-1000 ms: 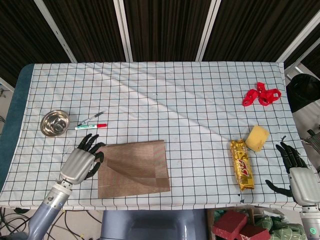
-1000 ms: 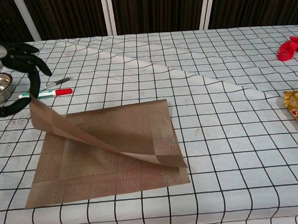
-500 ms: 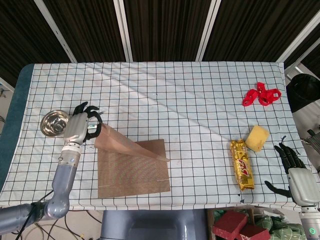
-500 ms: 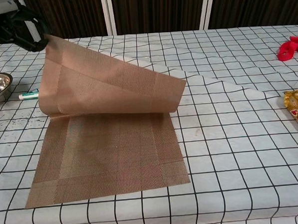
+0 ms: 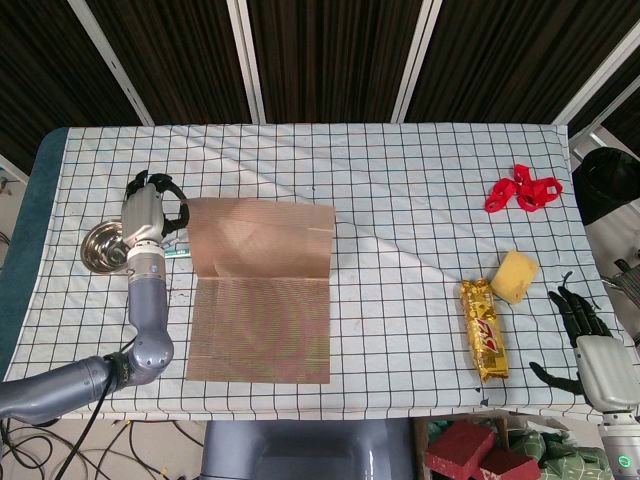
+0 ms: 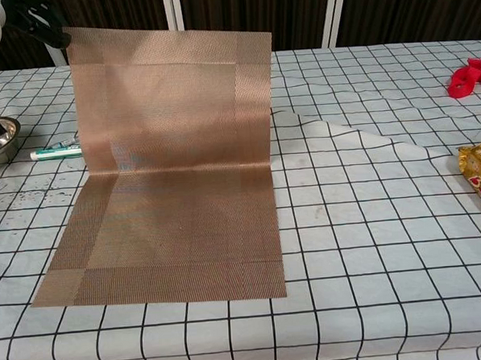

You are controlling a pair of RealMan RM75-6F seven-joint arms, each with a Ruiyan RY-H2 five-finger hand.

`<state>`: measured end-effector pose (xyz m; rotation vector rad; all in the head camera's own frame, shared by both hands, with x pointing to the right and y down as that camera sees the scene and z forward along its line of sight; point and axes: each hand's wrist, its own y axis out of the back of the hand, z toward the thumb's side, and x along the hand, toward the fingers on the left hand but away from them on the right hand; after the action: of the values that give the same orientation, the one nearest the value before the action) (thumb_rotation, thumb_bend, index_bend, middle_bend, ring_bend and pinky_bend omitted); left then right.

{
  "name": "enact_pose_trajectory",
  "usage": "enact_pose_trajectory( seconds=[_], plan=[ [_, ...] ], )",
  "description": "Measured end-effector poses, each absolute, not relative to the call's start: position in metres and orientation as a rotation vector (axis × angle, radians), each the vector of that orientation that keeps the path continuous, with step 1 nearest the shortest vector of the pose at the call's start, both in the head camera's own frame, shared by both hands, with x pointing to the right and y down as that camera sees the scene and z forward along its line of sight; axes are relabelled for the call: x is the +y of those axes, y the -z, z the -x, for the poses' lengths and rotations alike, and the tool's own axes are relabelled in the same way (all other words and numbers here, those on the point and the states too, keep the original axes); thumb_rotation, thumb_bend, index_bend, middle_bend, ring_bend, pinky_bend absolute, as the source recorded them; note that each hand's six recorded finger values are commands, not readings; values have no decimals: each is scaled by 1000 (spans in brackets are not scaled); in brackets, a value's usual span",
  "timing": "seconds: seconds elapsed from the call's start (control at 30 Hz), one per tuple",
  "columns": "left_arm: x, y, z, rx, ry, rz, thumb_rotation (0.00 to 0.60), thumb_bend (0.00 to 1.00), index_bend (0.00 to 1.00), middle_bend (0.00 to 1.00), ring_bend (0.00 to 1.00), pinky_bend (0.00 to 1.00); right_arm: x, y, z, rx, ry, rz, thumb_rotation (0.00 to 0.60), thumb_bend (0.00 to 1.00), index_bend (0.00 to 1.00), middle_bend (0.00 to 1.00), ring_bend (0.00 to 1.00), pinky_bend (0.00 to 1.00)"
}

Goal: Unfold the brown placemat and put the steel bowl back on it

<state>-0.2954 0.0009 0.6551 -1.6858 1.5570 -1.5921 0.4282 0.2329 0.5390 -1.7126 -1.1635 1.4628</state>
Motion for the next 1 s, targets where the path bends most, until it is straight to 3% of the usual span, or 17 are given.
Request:
enact_pose_trajectory(
  seconds=[0.1,0.2,0.67,1.0],
  plan=[
    [3,-658,301,1528,1621,1665,600,156,256,72,1,7,233,-539,-428,-1163,-1464,1711,600,128,0,0,0,175],
    [7,-661,311,1507,1656,1649,600,106,171,45,0,0,233,-539,-429,-1160,-1467,1709,600,128,0,0,0,175],
    [28,-637,338,1408,1566,1647,600,105,149,44,0,0,233,-539,-429,-1152,-1471,1700,600,127,0,0,0,175],
    [87,-602,366,1103,1428,1612,600,102,141,56,0,0,234,-540,-428,-1138,-1474,1694,600,127,0,0,0,175]
  ],
)
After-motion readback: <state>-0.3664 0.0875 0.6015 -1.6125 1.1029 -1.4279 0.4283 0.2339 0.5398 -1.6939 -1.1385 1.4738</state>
